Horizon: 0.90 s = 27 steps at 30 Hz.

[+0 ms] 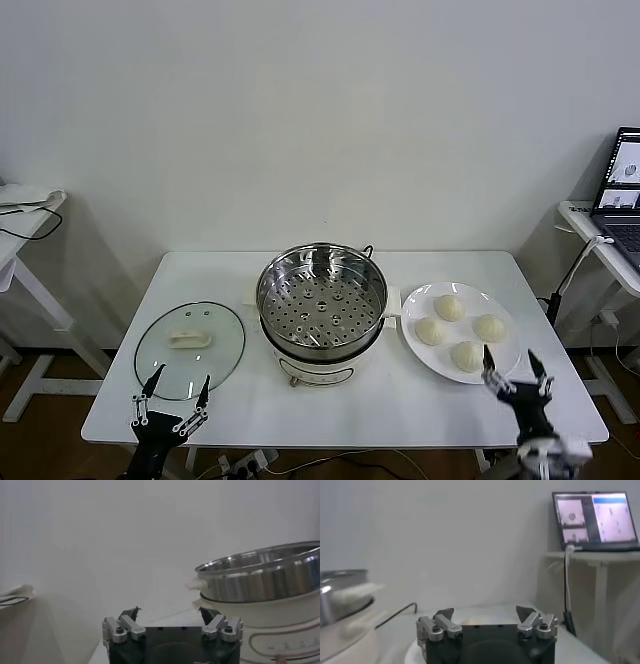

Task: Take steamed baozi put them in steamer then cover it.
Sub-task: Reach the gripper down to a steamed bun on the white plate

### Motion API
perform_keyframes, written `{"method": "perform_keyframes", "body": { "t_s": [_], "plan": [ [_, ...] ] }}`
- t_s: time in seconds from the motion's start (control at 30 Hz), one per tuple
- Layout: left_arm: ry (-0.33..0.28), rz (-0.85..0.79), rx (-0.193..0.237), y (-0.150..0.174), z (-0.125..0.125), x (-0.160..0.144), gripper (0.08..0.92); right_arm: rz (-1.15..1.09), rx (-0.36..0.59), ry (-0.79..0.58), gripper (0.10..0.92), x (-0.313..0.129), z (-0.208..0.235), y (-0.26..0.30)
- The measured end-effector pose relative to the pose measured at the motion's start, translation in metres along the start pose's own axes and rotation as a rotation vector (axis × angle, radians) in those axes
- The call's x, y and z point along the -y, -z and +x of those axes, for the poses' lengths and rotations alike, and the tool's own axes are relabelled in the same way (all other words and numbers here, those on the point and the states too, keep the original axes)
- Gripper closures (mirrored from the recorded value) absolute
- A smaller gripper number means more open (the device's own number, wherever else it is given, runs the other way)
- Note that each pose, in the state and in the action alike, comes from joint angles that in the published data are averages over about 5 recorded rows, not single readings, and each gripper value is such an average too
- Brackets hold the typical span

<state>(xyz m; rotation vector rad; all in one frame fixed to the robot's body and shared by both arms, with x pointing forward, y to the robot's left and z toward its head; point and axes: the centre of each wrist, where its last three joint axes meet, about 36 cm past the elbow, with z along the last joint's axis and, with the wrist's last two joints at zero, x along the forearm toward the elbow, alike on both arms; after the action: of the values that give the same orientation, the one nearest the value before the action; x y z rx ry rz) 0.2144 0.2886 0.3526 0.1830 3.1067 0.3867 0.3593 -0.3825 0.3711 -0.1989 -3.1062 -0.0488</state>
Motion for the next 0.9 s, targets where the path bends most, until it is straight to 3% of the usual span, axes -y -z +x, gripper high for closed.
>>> {"method": "perform_keyframes", "body": {
  "t_s": [0.23, 0.47, 0.7, 0.9],
  "plan": [
    [0.007, 0.002, 0.018, 0.007, -0.001, 0.002, 0.177, 0.087, -0.028, 0.136, 0.200, 0.025, -0.102, 0.031],
    [0.007, -0.001, 0.022, 0.007, 0.000, 0.002, 0.177, 0.295, -0.110, 0.415, 0.200, 0.057, -0.181, 0.056],
    [0.006, 0.003, 0.013, 0.005, 0.001, 0.003, 0.177, 0.568, -0.277, 0.743, 0.200, 0.085, -0.243, 0.086],
    [0.011, 0.005, 0.002, 0.004, 0.004, 0.004, 0.177, 0.783, -0.470, 0.951, 0.200, 0.083, -0.288, 0.111]
  ]
}}
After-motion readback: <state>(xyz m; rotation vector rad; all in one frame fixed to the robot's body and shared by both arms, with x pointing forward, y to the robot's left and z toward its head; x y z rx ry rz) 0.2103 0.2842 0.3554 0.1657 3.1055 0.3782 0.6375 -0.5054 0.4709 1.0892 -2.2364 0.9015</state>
